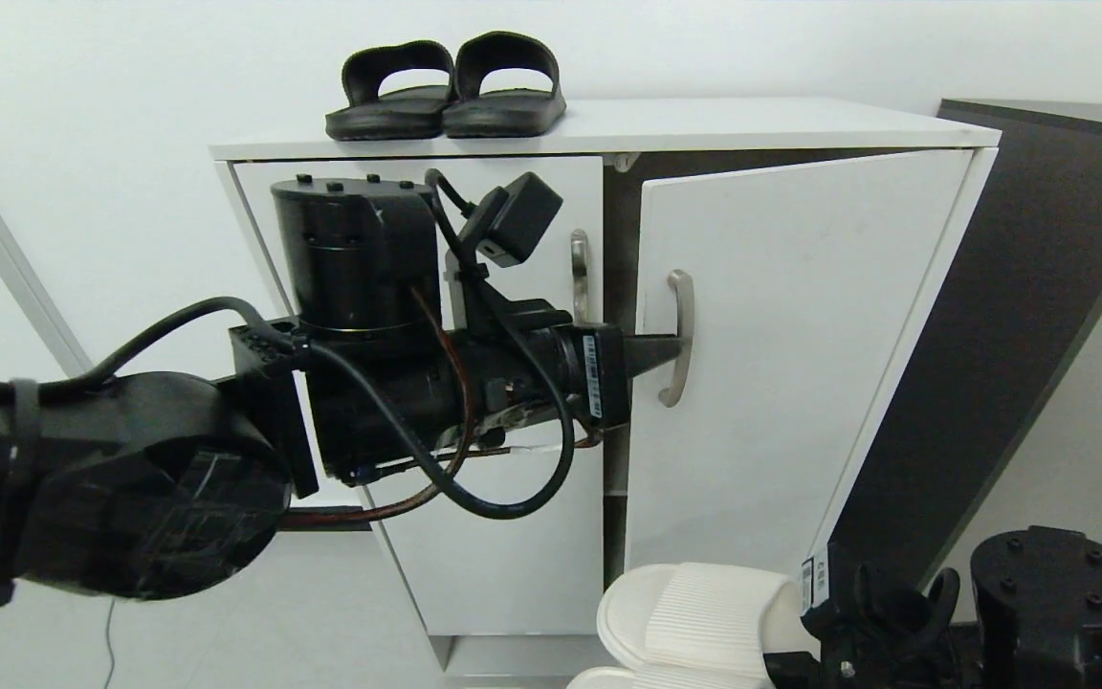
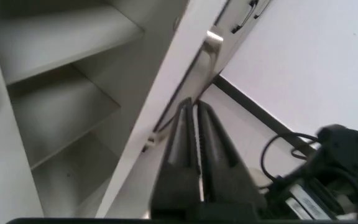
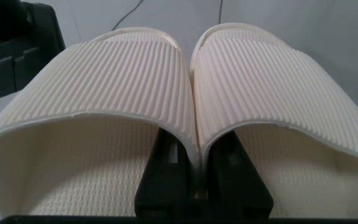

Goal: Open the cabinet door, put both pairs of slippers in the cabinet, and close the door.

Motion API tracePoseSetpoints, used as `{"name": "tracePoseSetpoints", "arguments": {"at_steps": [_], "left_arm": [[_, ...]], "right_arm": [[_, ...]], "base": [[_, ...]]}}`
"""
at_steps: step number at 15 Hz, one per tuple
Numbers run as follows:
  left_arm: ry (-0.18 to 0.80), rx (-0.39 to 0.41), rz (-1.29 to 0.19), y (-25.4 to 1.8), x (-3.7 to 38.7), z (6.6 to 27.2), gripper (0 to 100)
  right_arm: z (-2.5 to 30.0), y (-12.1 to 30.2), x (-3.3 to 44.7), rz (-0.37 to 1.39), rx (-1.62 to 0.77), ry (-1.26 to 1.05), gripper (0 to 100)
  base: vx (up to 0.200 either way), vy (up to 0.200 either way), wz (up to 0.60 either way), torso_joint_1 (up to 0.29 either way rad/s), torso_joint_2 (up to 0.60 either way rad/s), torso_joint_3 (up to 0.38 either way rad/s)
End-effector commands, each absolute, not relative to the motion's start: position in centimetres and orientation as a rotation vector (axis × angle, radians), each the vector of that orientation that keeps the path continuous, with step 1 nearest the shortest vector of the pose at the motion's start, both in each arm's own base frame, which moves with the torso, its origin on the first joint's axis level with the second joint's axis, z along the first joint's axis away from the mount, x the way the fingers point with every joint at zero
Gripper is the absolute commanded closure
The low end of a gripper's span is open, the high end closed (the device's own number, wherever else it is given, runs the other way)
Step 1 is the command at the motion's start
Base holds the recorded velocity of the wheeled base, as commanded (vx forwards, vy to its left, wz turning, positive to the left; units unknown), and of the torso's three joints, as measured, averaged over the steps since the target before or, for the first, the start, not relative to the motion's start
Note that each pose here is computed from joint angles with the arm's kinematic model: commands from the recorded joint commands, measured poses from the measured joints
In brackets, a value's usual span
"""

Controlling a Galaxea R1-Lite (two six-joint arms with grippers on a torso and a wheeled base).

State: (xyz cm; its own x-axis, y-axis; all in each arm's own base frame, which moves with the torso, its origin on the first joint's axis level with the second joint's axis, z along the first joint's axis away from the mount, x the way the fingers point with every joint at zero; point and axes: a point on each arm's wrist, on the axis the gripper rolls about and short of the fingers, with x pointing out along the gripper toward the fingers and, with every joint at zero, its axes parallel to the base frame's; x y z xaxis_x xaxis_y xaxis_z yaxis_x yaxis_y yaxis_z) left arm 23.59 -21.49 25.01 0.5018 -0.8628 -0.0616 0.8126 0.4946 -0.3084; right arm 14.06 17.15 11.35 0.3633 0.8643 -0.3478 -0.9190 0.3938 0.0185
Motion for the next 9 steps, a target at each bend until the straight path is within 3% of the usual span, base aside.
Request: {"name": "tracePoseSetpoints", "arguments": {"at_steps": [1,9], "left_arm": [[0.197,-0.257,-1.032,-20.5,22.3,25.8,100],[0.193,-0.267,-0.964,-18.6,23.2,25.7,100]], "right_arm": [[11.3,17.2,13.9,1.165,-0.198,0.325,100],[11.0,17.4,13.3,1.189,-0.219,0.329,100]], "base": [[0.0,0.0,0.0,0.0,0.0,0.0],[0.0,0.0,0.0,0.0,0.0,0.0]]}}
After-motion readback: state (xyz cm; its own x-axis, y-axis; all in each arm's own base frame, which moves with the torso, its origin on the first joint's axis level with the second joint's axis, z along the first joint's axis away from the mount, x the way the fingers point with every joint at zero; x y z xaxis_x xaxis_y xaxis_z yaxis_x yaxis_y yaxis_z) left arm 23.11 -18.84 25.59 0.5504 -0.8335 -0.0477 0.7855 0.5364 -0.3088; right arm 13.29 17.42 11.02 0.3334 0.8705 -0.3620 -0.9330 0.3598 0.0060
